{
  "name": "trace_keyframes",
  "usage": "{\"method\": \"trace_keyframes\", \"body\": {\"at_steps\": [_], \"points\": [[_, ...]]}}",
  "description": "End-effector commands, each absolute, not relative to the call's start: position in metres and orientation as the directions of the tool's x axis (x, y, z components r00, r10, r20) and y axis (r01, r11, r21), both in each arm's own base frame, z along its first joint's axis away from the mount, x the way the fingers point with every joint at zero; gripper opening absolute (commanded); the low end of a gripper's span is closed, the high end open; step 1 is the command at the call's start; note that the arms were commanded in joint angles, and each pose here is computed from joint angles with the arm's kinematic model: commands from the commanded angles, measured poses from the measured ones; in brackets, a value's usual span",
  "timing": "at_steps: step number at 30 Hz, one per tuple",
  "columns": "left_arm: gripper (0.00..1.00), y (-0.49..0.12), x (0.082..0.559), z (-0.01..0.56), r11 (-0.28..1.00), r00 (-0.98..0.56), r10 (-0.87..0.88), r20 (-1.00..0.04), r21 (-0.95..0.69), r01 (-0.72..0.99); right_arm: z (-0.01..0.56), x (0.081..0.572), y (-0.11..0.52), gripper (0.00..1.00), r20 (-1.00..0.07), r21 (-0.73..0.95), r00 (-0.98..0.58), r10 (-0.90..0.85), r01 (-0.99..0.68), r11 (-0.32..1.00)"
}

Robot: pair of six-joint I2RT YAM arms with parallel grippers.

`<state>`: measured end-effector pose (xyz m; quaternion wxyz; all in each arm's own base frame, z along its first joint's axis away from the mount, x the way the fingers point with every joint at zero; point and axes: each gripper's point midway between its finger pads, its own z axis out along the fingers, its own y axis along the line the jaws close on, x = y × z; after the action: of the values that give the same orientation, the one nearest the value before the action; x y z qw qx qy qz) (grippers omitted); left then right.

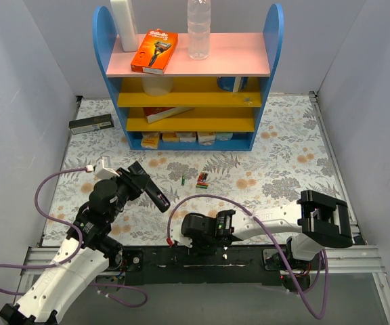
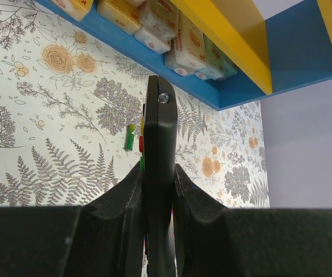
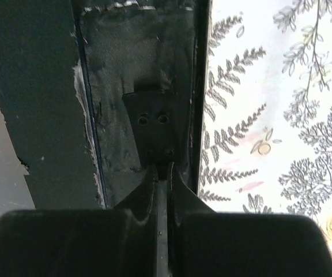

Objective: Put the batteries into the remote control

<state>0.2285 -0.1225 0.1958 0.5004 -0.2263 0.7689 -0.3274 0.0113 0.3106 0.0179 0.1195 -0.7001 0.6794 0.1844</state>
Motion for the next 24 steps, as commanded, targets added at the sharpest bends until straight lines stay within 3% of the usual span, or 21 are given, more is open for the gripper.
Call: {"method": "trace_keyframes", "body": {"at_steps": [1, 8, 17, 21, 23, 24], "points": [[0.0, -0.123, 0.227, 0.2, 0.663, -0.39, -0.692, -0.607, -0.748, -0.012, 0.041, 0.018, 0.309, 0.01, -0.427, 0.042, -0.008, -0.904, -0.999, -0.011], [0.0, -0.13, 0.226, 0.196, 0.657, -0.422, -0.682, -0.598, -0.754, 0.005, 0.061, 0.066, 0.302, 0.01, -0.41, -0.063, -0.112, -0.905, -0.986, 0.151], [0.0, -0.167, 0.218, 0.165, 0.624, -0.573, -0.598, -0.561, -0.774, 0.107, 0.045, 0.129, 0.27, 0.01, -0.321, -0.023, -0.414, -0.852, -0.896, 0.444], [0.0, -0.175, 0.218, 0.151, 0.608, -0.605, -0.588, -0.537, -0.787, 0.108, 0.038, 0.14, 0.266, 0.01, -0.301, -0.001, -0.481, -0.824, -0.864, 0.504], [0.0, -0.176, 0.219, 0.147, 0.608, -0.609, -0.585, -0.536, -0.787, 0.107, 0.034, 0.143, 0.264, 0.04, -0.291, 0.002, -0.508, -0.811, -0.848, 0.53], [0.0, -0.176, 0.219, 0.144, 0.611, -0.612, -0.582, -0.535, -0.785, 0.105, 0.034, 0.145, 0.264, 0.1, -0.293, 0.002, -0.515, -0.806, -0.843, 0.538]]}}
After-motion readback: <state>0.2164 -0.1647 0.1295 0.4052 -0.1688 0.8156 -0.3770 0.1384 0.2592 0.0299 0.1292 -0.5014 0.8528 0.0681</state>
